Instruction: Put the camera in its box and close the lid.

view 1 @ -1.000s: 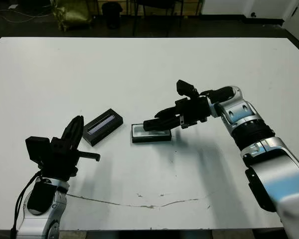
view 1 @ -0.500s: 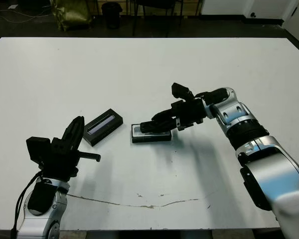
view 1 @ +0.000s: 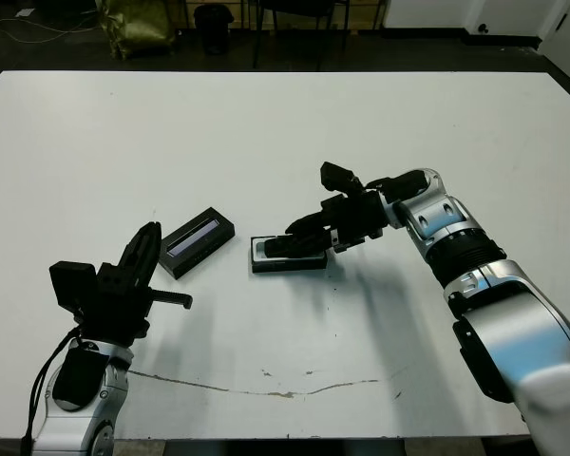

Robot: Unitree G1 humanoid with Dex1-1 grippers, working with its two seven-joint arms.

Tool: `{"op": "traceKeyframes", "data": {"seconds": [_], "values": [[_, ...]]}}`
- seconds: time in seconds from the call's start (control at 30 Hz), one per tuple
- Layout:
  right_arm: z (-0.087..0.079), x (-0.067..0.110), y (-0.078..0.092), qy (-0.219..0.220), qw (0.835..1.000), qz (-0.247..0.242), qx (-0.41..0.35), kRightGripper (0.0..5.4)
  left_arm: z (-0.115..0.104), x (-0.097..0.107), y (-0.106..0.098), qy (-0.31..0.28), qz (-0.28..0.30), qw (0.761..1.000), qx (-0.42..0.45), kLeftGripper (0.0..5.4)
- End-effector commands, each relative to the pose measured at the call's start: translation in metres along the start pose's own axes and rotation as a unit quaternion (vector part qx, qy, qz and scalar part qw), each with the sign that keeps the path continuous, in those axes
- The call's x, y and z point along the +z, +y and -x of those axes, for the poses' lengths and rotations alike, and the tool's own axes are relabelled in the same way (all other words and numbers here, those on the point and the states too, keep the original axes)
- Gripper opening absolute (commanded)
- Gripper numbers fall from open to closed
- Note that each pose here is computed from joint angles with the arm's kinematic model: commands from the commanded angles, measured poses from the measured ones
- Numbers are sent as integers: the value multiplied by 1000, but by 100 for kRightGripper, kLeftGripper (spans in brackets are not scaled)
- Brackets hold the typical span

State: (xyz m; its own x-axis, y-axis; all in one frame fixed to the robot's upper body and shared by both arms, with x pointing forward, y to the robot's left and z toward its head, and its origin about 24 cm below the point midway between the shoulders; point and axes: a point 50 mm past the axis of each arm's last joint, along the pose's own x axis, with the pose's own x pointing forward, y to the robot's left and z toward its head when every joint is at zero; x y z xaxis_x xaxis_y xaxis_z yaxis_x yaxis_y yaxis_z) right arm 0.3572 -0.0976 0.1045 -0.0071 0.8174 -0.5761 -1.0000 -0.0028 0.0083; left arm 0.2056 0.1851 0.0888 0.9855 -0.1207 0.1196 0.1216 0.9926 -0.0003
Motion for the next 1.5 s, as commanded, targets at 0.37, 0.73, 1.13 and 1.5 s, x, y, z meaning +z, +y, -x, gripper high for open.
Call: {"op": "traceKeyframes", "data": {"seconds": [0.37,0.73,1.13,1.5], "values": [[-12,-4,1,25,1000,4,-10,86,2,-7,2,14,-3,1000,3,0],[-29,1,6,37,999,28,0,86,2,-7,2,13,-5,1000,2,0],[-42,-5,11,39,998,40,5,86,3,-7,1,13,0,1000,0,0],[-26,1,5,15,997,80,1,279,2,-7,1,10,-9,1000,-4,0]]}}
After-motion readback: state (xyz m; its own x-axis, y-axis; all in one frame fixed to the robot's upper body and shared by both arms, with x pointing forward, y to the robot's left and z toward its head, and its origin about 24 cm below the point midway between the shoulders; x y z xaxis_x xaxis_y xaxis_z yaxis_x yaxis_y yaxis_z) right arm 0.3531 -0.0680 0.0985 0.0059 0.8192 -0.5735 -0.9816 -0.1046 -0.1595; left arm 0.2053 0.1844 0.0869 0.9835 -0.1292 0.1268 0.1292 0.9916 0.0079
